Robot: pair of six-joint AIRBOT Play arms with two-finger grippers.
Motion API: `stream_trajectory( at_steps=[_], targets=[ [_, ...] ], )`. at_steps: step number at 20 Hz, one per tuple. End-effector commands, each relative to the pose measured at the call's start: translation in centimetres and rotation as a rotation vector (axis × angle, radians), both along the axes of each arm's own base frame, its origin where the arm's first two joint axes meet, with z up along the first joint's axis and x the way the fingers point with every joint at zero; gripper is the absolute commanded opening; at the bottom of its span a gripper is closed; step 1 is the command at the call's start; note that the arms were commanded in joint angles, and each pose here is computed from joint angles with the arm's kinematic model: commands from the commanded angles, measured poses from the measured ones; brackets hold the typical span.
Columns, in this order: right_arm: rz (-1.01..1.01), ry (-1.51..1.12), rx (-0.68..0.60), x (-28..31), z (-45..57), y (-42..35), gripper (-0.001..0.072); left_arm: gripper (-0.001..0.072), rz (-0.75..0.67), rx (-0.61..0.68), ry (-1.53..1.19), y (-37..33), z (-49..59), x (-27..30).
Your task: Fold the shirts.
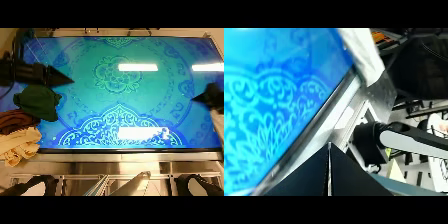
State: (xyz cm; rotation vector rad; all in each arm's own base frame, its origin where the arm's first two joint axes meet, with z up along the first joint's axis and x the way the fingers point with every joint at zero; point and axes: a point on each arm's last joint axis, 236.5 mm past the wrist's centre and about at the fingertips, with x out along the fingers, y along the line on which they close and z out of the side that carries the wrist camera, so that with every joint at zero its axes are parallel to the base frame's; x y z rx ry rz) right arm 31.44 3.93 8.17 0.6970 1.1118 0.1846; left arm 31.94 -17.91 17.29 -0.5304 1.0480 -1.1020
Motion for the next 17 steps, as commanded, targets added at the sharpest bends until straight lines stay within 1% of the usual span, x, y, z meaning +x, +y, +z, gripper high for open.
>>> stream_trajectory(
  at_steps=[1,2,3,6,10,17],
  targets=[
    [0.233,-0.057,0.007,-5.6,-4.2,10.0,0.0013,0.0002,0.074,0.115,0.118,0.7,-7.1,-6.4],
    [0.258,-0.059,0.008,-6.5,-5.2,11.3,0.0013,0.0004,0.085,0.123,0.151,0.6,-9.0,-8.2],
    [0.275,-0.056,0.009,-6.9,-5.9,12.1,0.0013,0.0022,0.092,0.12,0.173,0.4,-10.2,-9.4],
    [0.308,-0.022,0.025,-7.3,-6.9,13.4,0.0013,0.0021,0.11,0.121,0.212,0.2,-12.3,-11.7],
    [0.303,0.003,0.04,-7.3,-7.3,13.6,0.0013,0.0021,0.113,0.121,0.215,0.1,-12.9,-12.9],
    [0.303,0.003,0.04,-7.3,-7.3,13.6,0.0013,0.0021,0.125,0.123,0.184,0.0,-12.8,-13.5]
  ],
)
